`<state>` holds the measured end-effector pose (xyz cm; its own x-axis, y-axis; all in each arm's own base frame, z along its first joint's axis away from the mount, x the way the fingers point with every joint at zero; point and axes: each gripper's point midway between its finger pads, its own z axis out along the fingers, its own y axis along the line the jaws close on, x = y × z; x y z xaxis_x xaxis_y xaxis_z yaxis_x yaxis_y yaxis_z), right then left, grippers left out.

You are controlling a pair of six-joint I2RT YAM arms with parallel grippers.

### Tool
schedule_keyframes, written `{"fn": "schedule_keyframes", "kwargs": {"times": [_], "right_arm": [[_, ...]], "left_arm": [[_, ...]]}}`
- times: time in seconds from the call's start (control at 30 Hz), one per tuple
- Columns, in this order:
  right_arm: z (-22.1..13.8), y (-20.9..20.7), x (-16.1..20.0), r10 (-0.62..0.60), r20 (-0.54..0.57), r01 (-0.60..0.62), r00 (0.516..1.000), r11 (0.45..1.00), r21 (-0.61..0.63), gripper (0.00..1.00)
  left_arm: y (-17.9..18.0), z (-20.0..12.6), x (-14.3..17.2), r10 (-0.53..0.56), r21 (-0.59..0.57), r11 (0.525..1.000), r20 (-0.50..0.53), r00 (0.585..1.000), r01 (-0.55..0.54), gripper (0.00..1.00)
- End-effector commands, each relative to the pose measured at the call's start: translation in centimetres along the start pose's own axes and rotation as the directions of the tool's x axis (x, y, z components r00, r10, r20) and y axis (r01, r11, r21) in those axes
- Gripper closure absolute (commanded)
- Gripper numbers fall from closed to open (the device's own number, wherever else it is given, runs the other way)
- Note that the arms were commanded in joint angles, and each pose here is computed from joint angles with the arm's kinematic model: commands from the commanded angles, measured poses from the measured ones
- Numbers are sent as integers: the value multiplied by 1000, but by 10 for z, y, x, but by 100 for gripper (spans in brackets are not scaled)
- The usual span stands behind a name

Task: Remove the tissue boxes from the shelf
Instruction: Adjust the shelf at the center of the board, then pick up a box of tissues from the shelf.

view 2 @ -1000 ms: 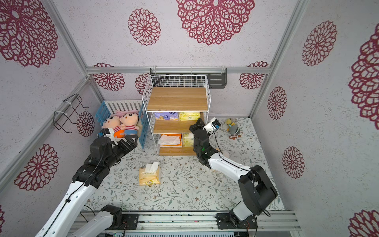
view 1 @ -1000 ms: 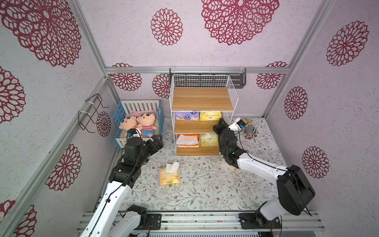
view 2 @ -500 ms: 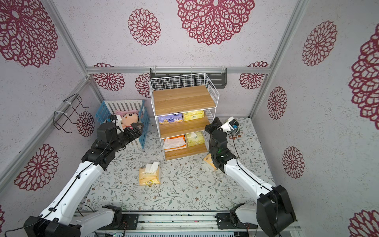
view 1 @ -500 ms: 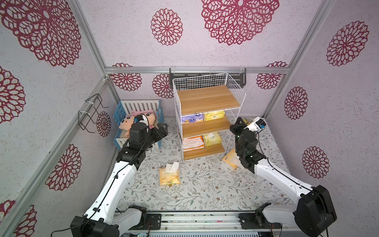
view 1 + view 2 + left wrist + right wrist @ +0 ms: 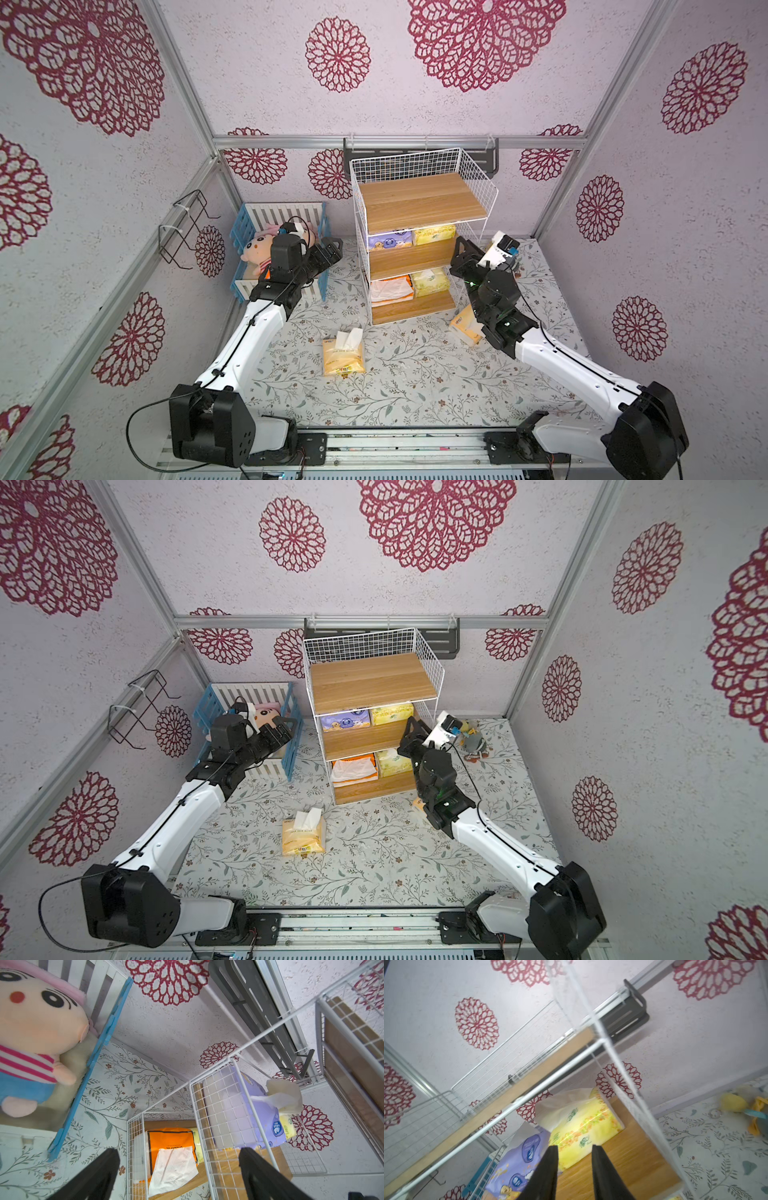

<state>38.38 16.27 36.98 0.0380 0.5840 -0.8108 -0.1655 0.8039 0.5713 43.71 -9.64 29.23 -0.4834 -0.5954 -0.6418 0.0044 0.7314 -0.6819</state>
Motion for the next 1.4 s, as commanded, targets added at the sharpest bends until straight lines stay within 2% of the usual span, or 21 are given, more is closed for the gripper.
{"fn": "schedule_keyframes", "kwargs": {"times": [0.0,0.27,0.4,0.6,0.8,0.97,1.37], "right_arm": [[-3,22,-18,-1,69,5,998,998,-68,62],[9,45,13,139,15,-134,990,971,-198,60],[24,52,32,178,-25,-179,984,960,-217,59],[41,54,56,180,-65,-190,982,959,-210,58],[65,65,78,105,-128,-128,986,975,-184,57],[77,61,98,74,-178,-100,981,985,-141,50],[97,68,125,136,-249,-170,959,978,-119,36]], "left_arm": [[-25,1,-21,12,97,995,39,999,-16,3],[-21,8,-21,1,89,996,18,1000,-3,3],[-21,5,-20,11,85,996,14,1000,-12,3],[-22,1,-19,21,82,996,13,1000,-22,3],[-23,-1,-18,22,85,996,4,1000,-22,3],[-24,-3,-17,23,90,996,1,1000,-23,3],[-26,-6,-16,31,93,995,-6,999,-31,3]]}}
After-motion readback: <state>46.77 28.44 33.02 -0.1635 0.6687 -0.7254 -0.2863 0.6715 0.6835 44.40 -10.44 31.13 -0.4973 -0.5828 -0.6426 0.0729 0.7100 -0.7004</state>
